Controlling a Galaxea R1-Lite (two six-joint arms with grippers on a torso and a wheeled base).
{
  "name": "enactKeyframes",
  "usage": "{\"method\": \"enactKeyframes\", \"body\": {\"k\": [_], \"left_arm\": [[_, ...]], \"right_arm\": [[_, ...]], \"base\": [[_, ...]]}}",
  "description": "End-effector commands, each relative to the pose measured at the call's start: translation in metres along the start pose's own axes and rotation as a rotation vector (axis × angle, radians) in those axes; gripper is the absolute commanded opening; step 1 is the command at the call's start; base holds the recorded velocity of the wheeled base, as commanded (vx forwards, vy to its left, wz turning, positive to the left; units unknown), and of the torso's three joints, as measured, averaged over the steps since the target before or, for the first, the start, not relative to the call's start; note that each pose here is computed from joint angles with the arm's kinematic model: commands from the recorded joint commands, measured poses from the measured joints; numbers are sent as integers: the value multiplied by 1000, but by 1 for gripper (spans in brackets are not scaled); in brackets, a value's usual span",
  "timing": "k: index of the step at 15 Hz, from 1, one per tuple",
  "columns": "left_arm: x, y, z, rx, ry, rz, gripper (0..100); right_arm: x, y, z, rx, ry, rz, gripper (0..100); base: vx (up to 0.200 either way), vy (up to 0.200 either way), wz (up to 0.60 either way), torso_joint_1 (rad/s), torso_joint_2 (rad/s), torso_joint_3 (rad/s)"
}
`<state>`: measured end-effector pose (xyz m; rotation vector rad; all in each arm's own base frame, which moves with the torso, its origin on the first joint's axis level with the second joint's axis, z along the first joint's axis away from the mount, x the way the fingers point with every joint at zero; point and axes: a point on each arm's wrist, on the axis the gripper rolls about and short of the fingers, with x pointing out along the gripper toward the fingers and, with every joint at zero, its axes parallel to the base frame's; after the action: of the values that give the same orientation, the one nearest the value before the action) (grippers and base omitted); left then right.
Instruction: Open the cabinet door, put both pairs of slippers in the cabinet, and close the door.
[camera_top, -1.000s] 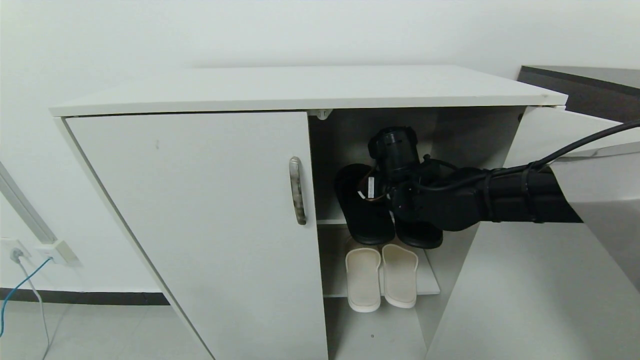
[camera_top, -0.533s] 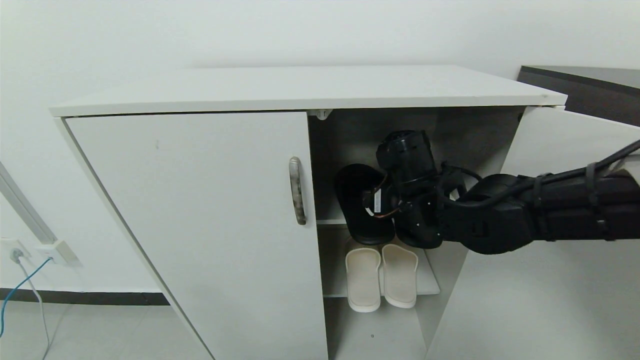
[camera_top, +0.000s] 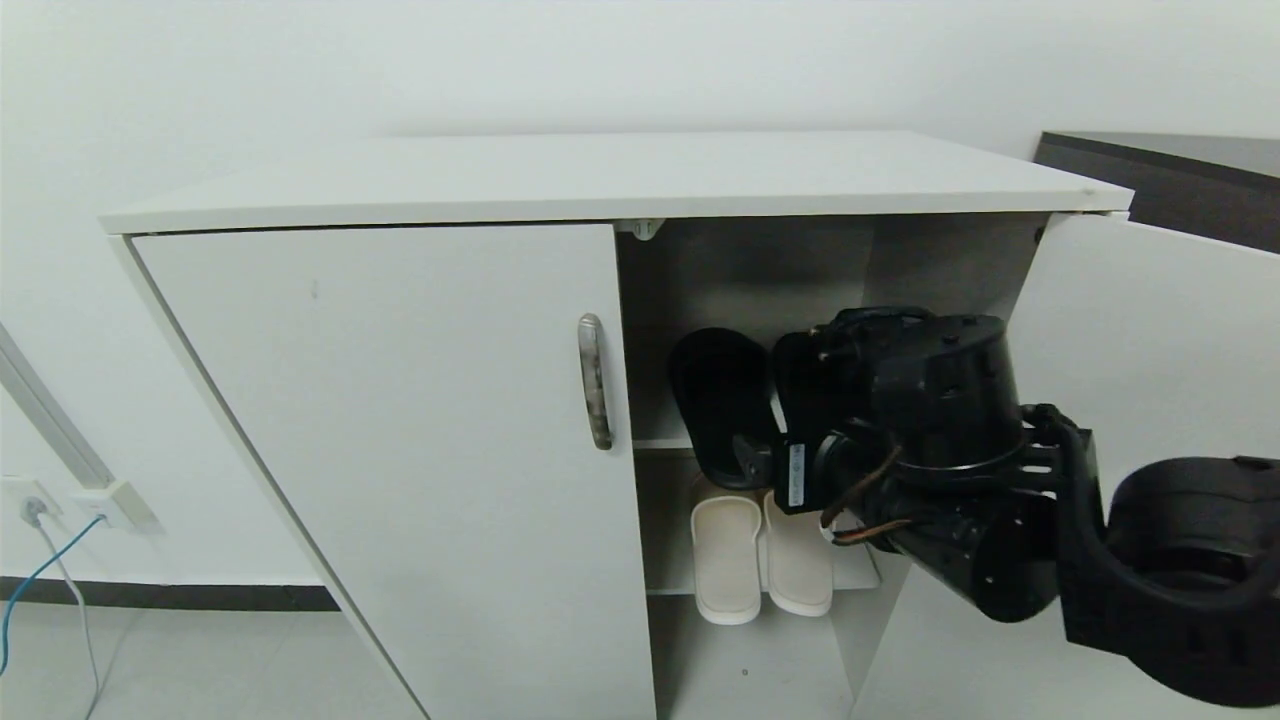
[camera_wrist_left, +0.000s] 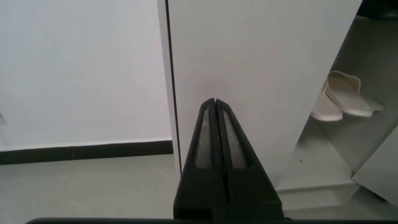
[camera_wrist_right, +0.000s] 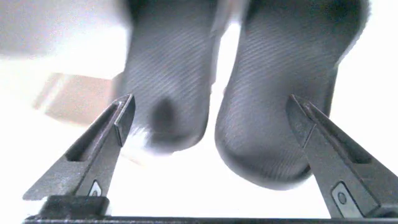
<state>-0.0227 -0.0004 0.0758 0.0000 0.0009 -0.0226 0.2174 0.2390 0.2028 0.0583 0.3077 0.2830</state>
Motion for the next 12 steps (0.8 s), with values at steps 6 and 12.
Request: {"method": "enactKeyframes", "body": {"k": [6, 12], "left_arm": [[0, 0, 0, 2, -1, 0, 0], [0, 0, 0, 0, -1, 0, 0]], "right_arm": [[-19, -8, -5, -23, -36, 60, 100], [-19, -8, -10, -32, -20, 65, 0]], "base": [[-133, 0, 0, 3, 3, 2], [-200, 0, 0, 1, 2, 1]]}}
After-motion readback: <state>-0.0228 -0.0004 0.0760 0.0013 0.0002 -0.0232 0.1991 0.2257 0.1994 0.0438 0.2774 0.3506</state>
